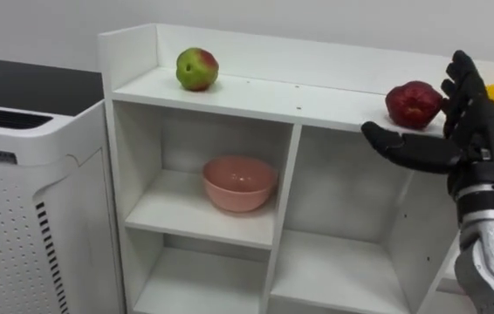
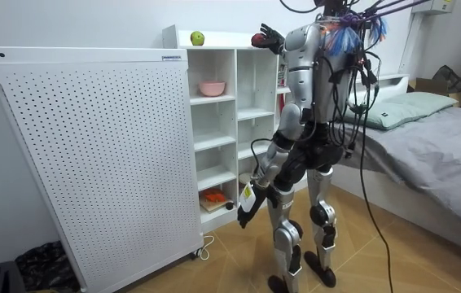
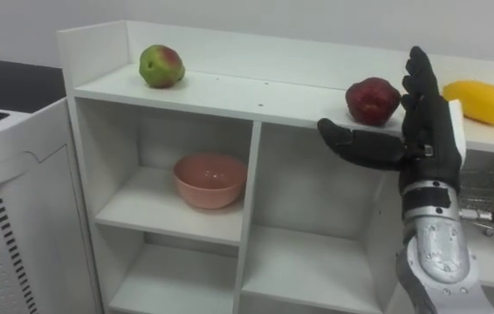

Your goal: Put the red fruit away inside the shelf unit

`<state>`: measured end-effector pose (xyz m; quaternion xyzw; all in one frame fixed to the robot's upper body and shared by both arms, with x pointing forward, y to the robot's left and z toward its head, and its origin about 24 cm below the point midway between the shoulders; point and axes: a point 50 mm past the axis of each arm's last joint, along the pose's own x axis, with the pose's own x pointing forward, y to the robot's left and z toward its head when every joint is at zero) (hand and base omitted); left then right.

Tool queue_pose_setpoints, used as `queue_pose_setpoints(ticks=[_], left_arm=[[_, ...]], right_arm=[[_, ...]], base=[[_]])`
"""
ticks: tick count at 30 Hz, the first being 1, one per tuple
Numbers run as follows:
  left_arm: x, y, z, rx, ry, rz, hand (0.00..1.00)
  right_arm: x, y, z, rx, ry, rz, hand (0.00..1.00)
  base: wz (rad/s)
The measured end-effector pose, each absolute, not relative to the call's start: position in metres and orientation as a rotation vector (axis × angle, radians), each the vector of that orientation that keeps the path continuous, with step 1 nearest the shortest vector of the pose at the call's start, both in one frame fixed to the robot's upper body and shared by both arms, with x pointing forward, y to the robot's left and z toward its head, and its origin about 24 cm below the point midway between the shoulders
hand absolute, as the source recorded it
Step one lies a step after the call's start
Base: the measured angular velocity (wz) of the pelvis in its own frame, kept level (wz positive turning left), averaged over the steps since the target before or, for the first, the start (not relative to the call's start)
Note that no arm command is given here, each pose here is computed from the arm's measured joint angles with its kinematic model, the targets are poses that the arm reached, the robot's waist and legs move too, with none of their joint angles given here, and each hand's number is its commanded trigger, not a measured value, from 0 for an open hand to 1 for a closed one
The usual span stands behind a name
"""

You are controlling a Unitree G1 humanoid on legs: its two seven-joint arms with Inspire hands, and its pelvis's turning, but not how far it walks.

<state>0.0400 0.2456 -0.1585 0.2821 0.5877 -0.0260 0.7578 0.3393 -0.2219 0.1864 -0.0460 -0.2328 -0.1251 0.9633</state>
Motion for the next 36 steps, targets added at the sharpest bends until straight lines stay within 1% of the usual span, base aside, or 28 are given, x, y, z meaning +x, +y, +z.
queue_pose_setpoints(ticks=[5, 8, 9, 10, 21, 36], left_arm=[[0.042, 0.247, -0.158, 0.617, 1.287, -0.057, 0.00], [0.041, 0.249, -0.158, 0.622, 1.290, -0.054, 0.00], [0.041, 0.250, -0.158, 0.624, 1.290, -0.053, 0.00], [0.041, 0.250, -0.158, 0.624, 1.290, -0.053, 0.00], [0.043, 0.257, -0.155, 0.641, 1.291, -0.077, 0.00], [0.049, 0.256, -0.154, 0.653, 1.276, -0.086, 0.00]], right_arm=[[0.344, -0.224, 0.184, -0.140, -0.444, -0.240, 0.00], [0.345, -0.226, 0.181, -0.156, -0.426, -0.221, 0.33], [0.346, -0.226, 0.180, -0.159, -0.421, -0.218, 0.69], [0.346, -0.226, 0.180, -0.160, -0.418, -0.216, 1.00], [0.350, -0.238, 0.180, -0.208, -0.389, -0.216, 1.00], [0.350, -0.237, 0.186, -0.193, -0.415, -0.216, 1.00]], base=[[0.04], [0.00], [0.00], [0.00], [0.04], [0.00]])
